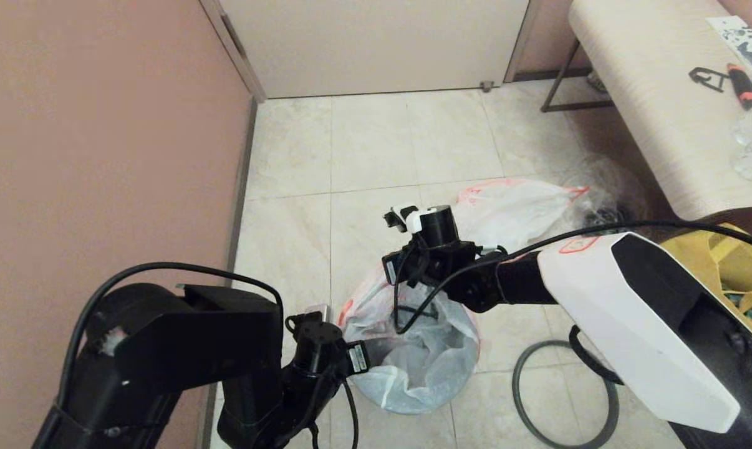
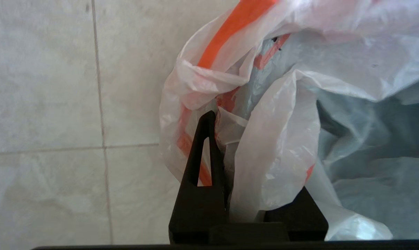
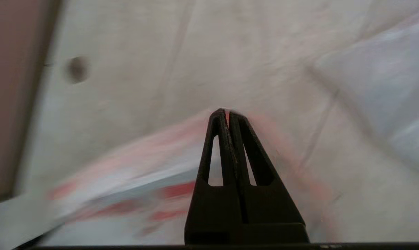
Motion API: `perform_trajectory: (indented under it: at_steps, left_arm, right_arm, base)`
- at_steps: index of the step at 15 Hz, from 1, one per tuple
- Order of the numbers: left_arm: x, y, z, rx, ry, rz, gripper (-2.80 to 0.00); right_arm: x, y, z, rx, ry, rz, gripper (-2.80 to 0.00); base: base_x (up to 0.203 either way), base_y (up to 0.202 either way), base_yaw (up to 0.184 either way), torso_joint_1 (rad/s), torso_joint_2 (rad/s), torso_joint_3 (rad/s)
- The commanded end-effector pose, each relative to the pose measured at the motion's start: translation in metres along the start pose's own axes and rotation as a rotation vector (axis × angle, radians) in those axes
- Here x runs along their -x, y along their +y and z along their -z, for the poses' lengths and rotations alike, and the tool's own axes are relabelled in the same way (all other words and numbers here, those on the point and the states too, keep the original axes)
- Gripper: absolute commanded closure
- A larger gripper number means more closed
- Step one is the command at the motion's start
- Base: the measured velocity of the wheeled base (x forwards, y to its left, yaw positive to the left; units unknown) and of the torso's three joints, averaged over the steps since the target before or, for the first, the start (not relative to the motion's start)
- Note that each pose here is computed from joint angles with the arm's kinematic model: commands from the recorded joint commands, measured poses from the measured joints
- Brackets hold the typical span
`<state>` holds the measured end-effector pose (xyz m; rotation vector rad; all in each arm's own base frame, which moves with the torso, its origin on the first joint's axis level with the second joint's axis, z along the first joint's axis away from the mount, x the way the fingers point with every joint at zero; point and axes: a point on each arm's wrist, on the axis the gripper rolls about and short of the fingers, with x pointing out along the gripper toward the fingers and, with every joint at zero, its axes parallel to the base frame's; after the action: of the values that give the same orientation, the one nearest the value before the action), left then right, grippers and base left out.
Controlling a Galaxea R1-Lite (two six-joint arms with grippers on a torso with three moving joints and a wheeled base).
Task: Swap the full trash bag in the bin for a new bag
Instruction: Put the new garbage bag on the trash can
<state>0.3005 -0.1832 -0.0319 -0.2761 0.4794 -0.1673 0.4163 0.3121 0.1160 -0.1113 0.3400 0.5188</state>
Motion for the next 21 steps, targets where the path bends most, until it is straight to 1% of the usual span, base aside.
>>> perform_trajectory:
  at_steps: [1, 2, 3, 4, 5, 7, 8, 9, 10, 12, 17, 20, 21]
  left_arm:
    - [-0.003, 0.001, 0.003, 0.0, 0.012, -0.01, 0.0]
    - [-0.003, 0.001, 0.003, 0.0, 0.012, -0.01, 0.0]
    - [-0.003, 0.001, 0.002, 0.001, 0.01, -0.01, 0.0]
    - [-0.003, 0.001, 0.003, 0.001, 0.01, -0.01, 0.0]
    - [-0.003, 0.001, 0.003, -0.001, 0.011, -0.011, 0.0]
    - [-0.003, 0.001, 0.003, -0.001, 0.011, -0.011, 0.0]
    - [-0.003, 0.001, 0.003, -0.002, 0.011, -0.009, 0.0]
    - [-0.002, 0.001, 0.003, -0.002, 0.012, -0.01, 0.0]
    - [-0.002, 0.001, 0.003, -0.002, 0.012, -0.01, 0.0]
    - [-0.002, 0.001, 0.004, -0.003, 0.013, -0.009, 0.0]
    - [-0.001, 0.0, 0.004, -0.003, 0.013, -0.007, 0.0]
    - [0.0, 0.0, 0.005, -0.004, 0.009, -0.005, 0.0]
    - [0.0, 0.0, 0.004, -0.002, 0.005, -0.005, 0.0]
  right_arm:
    - [0.028, 0.01, -0.017, -0.023, 0.002, -0.027, 0.0]
    - [0.032, 0.013, -0.008, -0.026, 0.063, -0.035, 0.0]
    - [0.034, 0.014, 0.009, -0.016, 0.155, -0.036, 0.0]
    - [0.033, 0.014, 0.018, -0.013, 0.2, -0.044, 0.0]
    - [0.032, 0.015, 0.021, -0.014, 0.209, -0.062, 0.0]
    - [0.03, 0.019, 0.021, -0.013, 0.203, -0.089, 0.0]
    - [0.026, 0.021, 0.021, -0.014, 0.185, -0.096, 0.0]
    - [0.021, 0.024, 0.021, -0.018, 0.147, -0.106, 0.0]
    - [0.016, 0.025, 0.025, -0.015, 0.144, -0.108, 0.0]
    - [0.003, 0.026, 0.036, 0.003, 0.157, -0.109, 0.0]
    - [-0.005, 0.03, 0.043, 0.012, 0.155, -0.114, 0.0]
    - [-0.027, 0.03, 0.045, 0.024, 0.106, -0.105, 0.0]
    - [-0.034, 0.024, 0.05, 0.039, 0.105, -0.093, 0.0]
  base:
    - [0.0, 0.0, 0.0, 0.0, 0.0, 0.0]
    - [0.0, 0.0, 0.0, 0.0, 0.0, 0.0]
    - [0.0, 0.0, 0.0, 0.0, 0.0, 0.0]
    - [0.0, 0.0, 0.0, 0.0, 0.0, 0.0]
    - [0.0, 0.0, 0.0, 0.0, 0.0, 0.0]
    - [0.0, 0.0, 0.0, 0.0, 0.0, 0.0]
    - [0.0, 0.0, 0.0, 0.0, 0.0, 0.0]
    - [0.0, 0.0, 0.0, 0.0, 0.0, 0.0]
    - [0.0, 0.0, 0.0, 0.0, 0.0, 0.0]
    - [0.0, 0.0, 0.0, 0.0, 0.0, 0.0]
    - [0.0, 0.0, 0.0, 0.0, 0.0, 0.0]
    - [0.0, 0.0, 0.0, 0.0, 0.0, 0.0]
    - [0.0, 0.0, 0.0, 0.0, 0.0, 0.0]
